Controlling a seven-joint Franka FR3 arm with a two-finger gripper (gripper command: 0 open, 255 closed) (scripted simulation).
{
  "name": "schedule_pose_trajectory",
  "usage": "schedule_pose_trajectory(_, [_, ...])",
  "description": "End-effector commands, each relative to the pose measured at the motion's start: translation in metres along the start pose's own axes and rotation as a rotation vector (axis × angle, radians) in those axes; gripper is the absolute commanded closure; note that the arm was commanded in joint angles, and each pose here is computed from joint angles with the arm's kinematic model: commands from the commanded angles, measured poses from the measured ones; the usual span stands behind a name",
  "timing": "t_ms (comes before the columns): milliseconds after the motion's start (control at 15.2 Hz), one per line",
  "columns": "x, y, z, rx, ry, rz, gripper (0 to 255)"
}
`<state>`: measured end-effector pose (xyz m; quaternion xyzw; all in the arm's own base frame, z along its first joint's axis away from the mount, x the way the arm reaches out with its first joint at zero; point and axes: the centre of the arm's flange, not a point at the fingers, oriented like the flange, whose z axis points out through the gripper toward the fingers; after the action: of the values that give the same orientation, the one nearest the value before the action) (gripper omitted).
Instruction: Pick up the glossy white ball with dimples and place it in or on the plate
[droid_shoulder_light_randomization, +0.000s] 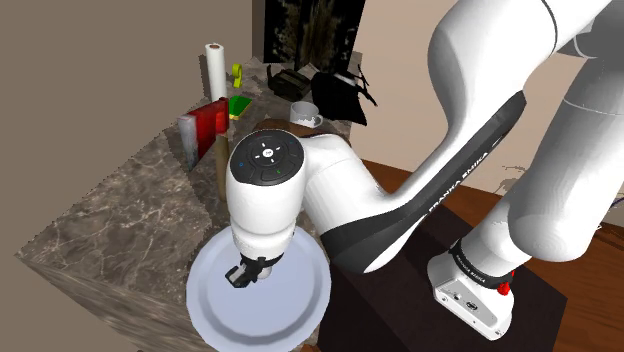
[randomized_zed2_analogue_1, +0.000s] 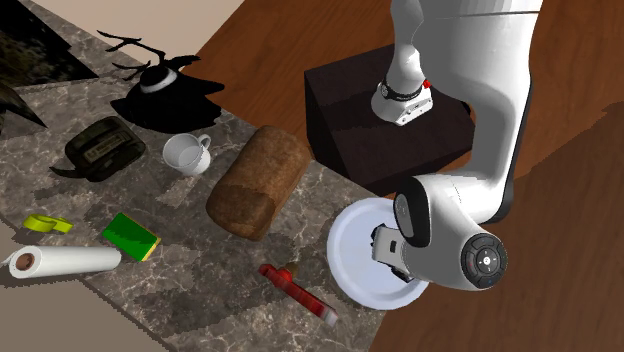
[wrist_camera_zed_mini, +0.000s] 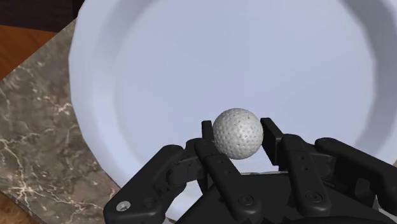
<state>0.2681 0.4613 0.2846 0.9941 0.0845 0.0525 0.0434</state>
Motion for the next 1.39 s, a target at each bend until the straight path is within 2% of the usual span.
schedule_pose_trajectory(0, [0.0, 0.0, 0.0, 0.0, 0.0, 0.0, 255])
schedule_pose_trajectory(132, [0.0, 0.0, 0.0, 0.0, 0.0, 0.0, 255])
schedule_pose_trajectory(198, [0.0, 0.0, 0.0, 0.0, 0.0, 0.0, 0])
schedule_pose_trajectory(528, [0.0, 0.0, 0.0, 0.0, 0.0, 0.0, 0])
schedule_pose_trajectory(792, [0.0, 0.0, -0.05, 0.0, 0.0, 0.0, 0])
schedule_pose_trajectory(1320, [0.0, 0.0, -0.05, 0.0, 0.0, 0.0, 0])
